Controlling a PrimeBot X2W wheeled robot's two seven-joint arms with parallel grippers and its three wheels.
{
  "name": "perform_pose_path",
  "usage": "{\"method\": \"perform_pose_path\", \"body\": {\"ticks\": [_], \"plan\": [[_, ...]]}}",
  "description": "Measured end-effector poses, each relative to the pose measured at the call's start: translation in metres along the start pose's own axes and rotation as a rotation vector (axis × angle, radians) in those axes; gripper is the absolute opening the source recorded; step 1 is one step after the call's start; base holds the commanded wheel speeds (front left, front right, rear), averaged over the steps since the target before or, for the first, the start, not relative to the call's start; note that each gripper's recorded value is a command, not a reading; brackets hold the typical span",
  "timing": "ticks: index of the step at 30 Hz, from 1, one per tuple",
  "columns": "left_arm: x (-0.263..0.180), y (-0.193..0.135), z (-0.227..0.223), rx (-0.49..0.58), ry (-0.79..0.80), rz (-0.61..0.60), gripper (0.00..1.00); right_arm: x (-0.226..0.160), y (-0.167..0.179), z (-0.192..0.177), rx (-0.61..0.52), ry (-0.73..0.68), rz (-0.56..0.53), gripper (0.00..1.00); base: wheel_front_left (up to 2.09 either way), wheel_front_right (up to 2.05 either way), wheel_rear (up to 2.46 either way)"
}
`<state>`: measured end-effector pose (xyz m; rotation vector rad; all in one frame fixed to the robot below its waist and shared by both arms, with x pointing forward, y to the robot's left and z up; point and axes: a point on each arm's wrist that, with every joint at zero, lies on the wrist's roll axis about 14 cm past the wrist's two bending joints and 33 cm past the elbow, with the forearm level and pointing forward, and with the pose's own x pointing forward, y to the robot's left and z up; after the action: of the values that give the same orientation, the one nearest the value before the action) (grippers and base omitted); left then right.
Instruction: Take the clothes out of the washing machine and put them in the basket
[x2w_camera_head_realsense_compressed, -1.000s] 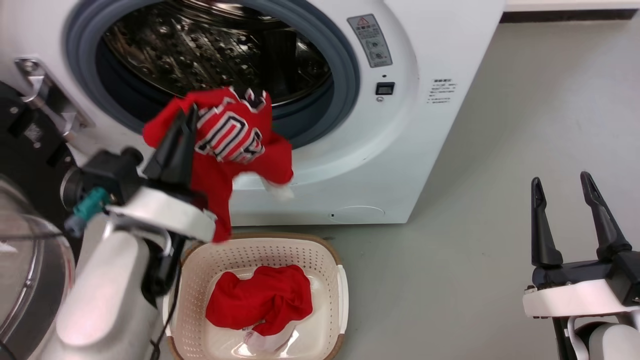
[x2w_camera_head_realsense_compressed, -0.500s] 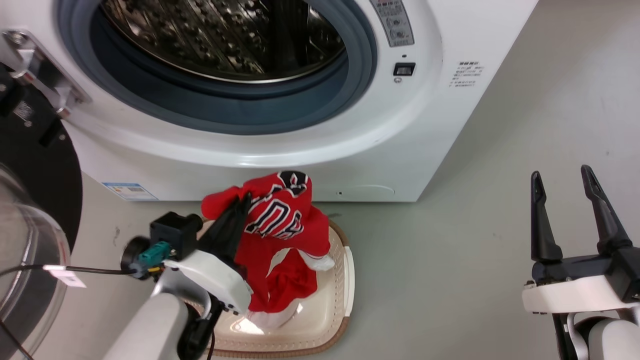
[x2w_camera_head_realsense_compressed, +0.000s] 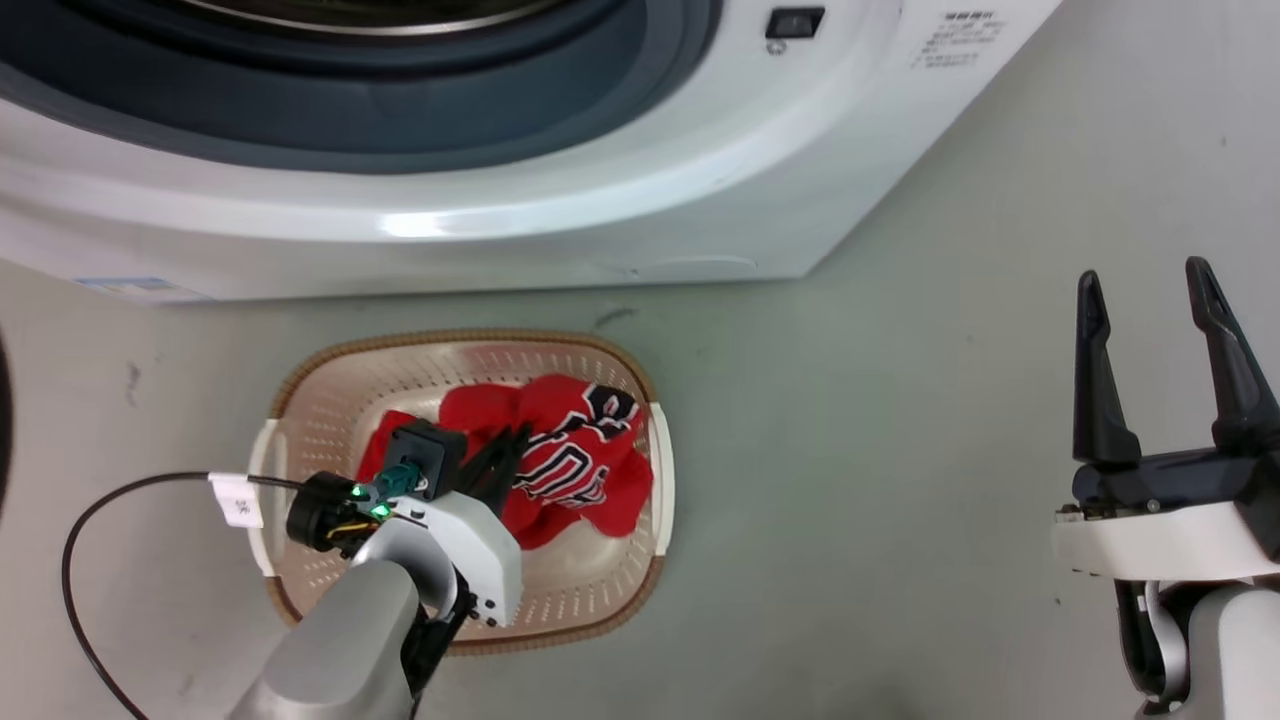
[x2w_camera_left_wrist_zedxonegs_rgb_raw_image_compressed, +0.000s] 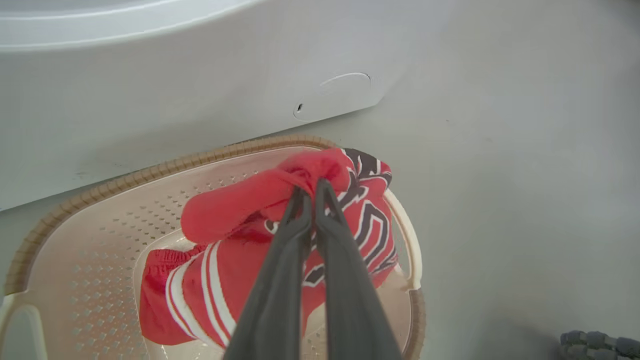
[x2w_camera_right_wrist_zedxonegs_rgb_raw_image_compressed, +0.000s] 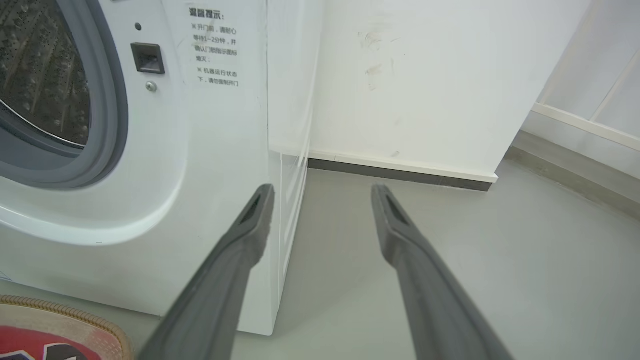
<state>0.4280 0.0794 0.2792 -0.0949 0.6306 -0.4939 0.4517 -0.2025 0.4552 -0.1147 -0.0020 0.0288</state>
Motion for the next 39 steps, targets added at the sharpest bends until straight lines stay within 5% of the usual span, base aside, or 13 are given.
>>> {"method": "perform_pose_path", "body": {"ticks": [20, 28, 29, 30, 31, 39], "plan": [[0.075, 0.039, -0.127, 0.035, 0.378, 0.0, 0.0, 0.01, -0.024, -0.087, -0.015, 0.189, -0.066, 1.0, 0.0, 0.0, 0.0], [0.094, 0.035, -0.138, 0.043, 0.393, -0.03, 0.0, 0.007, -0.031, -0.101, -0.027, 0.225, -0.081, 1.0, 0.0, 0.0, 0.0], [0.093, 0.036, -0.138, 0.036, 0.396, -0.024, 0.13, 0.008, -0.03, -0.101, -0.026, 0.224, -0.08, 1.0, 0.0, 0.0, 0.0], [0.092, 0.037, -0.139, 0.03, 0.4, -0.017, 0.75, 0.008, -0.03, -0.1, -0.025, 0.222, -0.079, 1.0, 0.0, 0.0, 0.0], [0.09, 0.038, -0.138, 0.03, 0.402, -0.012, 1.0, 0.009, -0.029, -0.099, -0.023, 0.219, -0.077, 1.0, 0.0, 0.0, 0.0], [0.076, 0.037, -0.11, 0.013, 0.334, 0.009, 1.0, 0.013, -0.028, -0.075, -0.012, 0.159, -0.073, 1.0, 0.0, 0.0, 0.0]]}}
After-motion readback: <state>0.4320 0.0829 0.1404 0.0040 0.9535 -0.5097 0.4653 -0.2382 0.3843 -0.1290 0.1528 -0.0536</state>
